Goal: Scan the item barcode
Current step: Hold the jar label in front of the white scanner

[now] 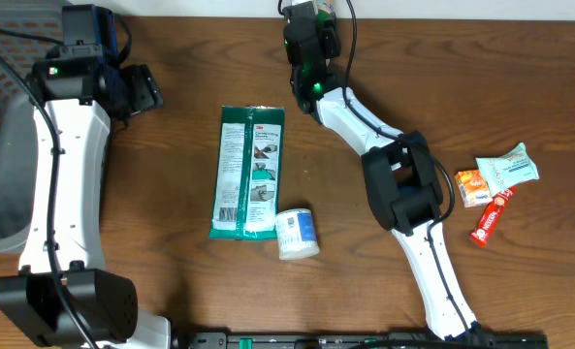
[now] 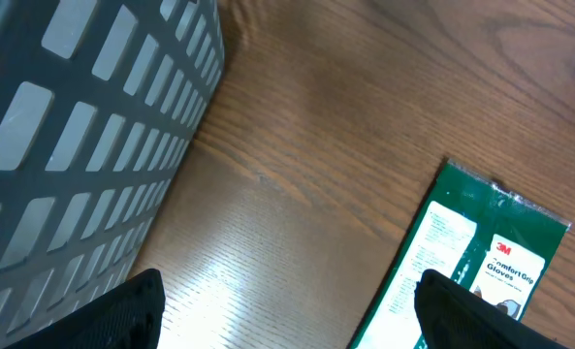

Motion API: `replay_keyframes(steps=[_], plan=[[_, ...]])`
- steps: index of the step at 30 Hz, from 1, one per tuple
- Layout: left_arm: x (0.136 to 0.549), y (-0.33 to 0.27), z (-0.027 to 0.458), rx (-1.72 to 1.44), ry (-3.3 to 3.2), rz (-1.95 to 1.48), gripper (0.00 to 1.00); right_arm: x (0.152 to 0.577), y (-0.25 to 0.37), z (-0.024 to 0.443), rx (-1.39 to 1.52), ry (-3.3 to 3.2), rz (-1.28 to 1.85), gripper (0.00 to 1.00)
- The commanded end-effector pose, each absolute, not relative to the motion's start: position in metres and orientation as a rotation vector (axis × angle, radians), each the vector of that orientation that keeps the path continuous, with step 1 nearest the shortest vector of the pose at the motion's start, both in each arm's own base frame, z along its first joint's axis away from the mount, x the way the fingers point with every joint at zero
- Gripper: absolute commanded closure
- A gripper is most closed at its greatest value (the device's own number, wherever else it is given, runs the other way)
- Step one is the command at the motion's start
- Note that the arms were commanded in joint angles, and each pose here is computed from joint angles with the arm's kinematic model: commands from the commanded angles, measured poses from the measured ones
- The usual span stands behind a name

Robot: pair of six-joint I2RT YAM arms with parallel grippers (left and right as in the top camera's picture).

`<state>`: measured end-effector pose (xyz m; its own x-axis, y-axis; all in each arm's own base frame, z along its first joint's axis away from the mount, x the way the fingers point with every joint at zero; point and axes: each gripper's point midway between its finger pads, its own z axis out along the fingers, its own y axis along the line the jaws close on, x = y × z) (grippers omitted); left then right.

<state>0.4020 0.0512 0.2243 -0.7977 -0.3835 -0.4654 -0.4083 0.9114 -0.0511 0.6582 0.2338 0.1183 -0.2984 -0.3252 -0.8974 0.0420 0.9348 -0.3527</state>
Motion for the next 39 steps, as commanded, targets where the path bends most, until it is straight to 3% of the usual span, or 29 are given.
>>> replay_keyframes(steps=[1,32,39], plan=[[0.4,0.056,0.232,-0.574,2.573,0.093,0.18,0.66,0.241,0.134,-0.184,1.809,-0.299,0.99],[0.4,0.056,0.232,-0.574,2.574,0.093,0.18,0.659,0.234,0.139,-0.033,1.796,-0.262,0.99],[0.4,0.056,0.232,-0.575,2.573,0.093,0.18,0.65,0.242,0.188,-0.068,1.763,-0.245,0.99]])
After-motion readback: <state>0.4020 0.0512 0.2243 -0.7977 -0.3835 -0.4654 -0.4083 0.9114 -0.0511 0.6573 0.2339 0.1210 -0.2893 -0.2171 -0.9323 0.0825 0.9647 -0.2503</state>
